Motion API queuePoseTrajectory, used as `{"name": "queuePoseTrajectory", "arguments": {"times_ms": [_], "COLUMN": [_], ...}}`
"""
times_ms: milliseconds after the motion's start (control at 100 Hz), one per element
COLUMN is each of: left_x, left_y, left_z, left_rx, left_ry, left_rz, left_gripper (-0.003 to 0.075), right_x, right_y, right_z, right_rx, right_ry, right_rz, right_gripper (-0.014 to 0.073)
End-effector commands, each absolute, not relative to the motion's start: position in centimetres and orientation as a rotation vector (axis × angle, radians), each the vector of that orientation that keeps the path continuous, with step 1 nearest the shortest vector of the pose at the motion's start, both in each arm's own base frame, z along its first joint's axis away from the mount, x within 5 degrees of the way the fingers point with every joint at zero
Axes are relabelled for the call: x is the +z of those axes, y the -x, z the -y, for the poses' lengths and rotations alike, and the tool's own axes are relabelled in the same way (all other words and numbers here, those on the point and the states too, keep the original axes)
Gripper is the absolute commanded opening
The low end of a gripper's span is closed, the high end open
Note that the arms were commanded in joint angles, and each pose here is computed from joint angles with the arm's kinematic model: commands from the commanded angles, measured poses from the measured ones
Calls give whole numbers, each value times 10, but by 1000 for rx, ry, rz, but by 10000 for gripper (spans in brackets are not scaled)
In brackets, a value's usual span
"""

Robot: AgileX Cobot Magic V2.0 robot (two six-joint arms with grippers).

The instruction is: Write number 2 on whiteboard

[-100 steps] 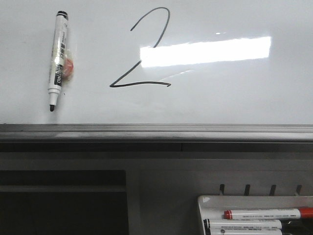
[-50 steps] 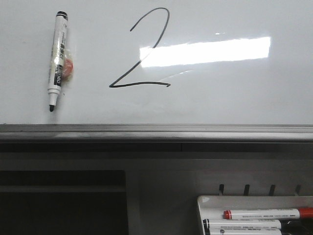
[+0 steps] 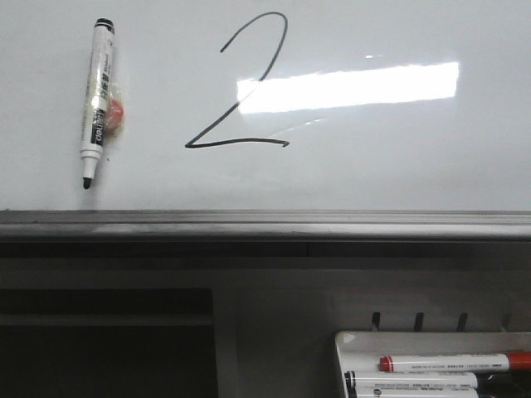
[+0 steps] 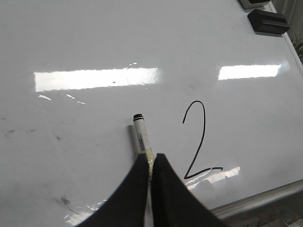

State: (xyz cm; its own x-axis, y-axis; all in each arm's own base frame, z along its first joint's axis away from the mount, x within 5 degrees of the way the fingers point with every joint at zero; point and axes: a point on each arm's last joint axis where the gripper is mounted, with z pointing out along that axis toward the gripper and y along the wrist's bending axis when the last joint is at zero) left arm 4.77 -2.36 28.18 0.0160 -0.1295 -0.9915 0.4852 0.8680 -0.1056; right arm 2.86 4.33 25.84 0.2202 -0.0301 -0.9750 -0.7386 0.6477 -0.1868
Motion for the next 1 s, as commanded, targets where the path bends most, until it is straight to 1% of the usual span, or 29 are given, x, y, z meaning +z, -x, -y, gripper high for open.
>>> {"name": "queuePoseTrajectory", "arguments": {"times_ms": [0, 270, 440, 490, 600, 720, 820, 900, 990], "left_x": [297, 296, 289, 287, 284, 287, 289, 290, 282], "left_y": [-45, -45, -46, -47, -47, -48, -47, -46, -47], "left_z": [25, 25, 25, 24, 20, 17, 14, 10, 6], "left_rx": [-524, -532, -607, -599, -532, -399, -278, -137, -41], "left_ry": [-296, -290, -214, -197, -160, -167, -174, -174, -124], "left_rz": [-1393, -1398, -1484, -1504, -1529, -1485, -1449, -1419, -1403], "left_gripper": [-20, -20, -20, -20, -20, -20, -20, -20, -20], "right_x": [268, 268, 269, 269, 269, 269, 269, 269, 269], "right_y": [-29, -29, -29, -29, -29, -29, -29, -29, -29], "right_z": [-41, -41, -41, -41, -41, -41, -41, -41, -41], "right_rx": [547, 547, 546, 546, 546, 546, 546, 546, 546], "right_ry": [711, 711, 709, 709, 708, 708, 708, 708, 708], "right_rz": [-1250, -1250, -1250, -1250, -1250, -1250, -1250, -1250, -1250], "right_gripper": [-62, -62, -62, -62, -62, -62, -62, -62, -62]}}
